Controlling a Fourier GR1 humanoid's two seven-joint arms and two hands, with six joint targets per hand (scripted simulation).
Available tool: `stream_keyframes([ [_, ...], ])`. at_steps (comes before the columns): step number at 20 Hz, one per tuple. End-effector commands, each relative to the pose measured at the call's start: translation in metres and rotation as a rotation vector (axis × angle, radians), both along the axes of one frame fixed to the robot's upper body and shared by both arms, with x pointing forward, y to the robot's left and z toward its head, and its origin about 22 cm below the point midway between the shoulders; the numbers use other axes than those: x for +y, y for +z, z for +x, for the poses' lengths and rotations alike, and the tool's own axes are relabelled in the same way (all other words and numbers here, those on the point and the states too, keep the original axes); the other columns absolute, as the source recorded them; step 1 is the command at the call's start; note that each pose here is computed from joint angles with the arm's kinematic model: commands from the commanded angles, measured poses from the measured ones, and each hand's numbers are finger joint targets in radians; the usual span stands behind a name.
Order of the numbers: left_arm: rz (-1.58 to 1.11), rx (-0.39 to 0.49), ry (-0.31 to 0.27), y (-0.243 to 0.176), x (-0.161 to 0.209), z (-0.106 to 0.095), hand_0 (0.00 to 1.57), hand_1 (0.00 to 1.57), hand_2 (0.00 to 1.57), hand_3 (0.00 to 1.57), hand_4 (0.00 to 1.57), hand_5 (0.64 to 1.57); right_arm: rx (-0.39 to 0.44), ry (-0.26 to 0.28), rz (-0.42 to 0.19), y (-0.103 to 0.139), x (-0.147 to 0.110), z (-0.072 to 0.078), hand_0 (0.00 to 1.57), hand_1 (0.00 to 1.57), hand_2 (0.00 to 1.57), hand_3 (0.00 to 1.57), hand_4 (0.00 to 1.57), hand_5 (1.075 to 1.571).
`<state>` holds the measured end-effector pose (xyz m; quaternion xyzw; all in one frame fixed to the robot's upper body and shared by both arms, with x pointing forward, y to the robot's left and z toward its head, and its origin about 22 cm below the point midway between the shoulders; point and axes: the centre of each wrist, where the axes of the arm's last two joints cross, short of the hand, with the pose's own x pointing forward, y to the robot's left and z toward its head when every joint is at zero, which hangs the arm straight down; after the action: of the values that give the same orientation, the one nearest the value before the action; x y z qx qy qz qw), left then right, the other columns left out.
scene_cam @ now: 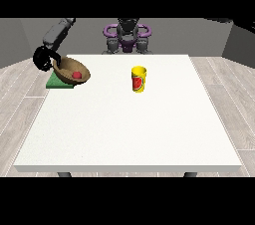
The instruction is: Pick the cup and pour the ball into the bowl, then pick the bowl and place it on the pad
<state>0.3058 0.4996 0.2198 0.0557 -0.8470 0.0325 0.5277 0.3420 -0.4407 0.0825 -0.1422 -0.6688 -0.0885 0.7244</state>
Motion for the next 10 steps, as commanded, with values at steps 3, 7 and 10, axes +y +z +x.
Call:
stream_keyframes([
  [3, 0.043, -0.126, -0.027, 0.034, -0.018, -0.005, 0.0, 0.0, 0.0, 0.0, 0.67, 1.559, -0.13, -0.082, -0.01, -0.003, -0.041, -0.013, 1.57, 1.57, 1.57, 0.37, 0.99, 1.57],
  [7, 0.028, -0.192, 0.03, 0.044, -0.018, -0.018, 0.0, 0.0, 0.0, 0.0, 0.69, 1.56, -0.154, -0.091, -0.036, -0.002, -0.066, -0.029, 1.57, 1.57, 1.57, 0.0, 0.98, 1.571],
  [10, 0.011, -0.174, 0.013, 0.048, -0.015, -0.027, 0.0, 0.0, 0.0, 0.0, 0.7, 1.56, -0.15, -0.107, -0.049, 0.012, -0.085, -0.037, 1.57, 1.57, 1.57, 0.0, 0.99, 1.571],
])
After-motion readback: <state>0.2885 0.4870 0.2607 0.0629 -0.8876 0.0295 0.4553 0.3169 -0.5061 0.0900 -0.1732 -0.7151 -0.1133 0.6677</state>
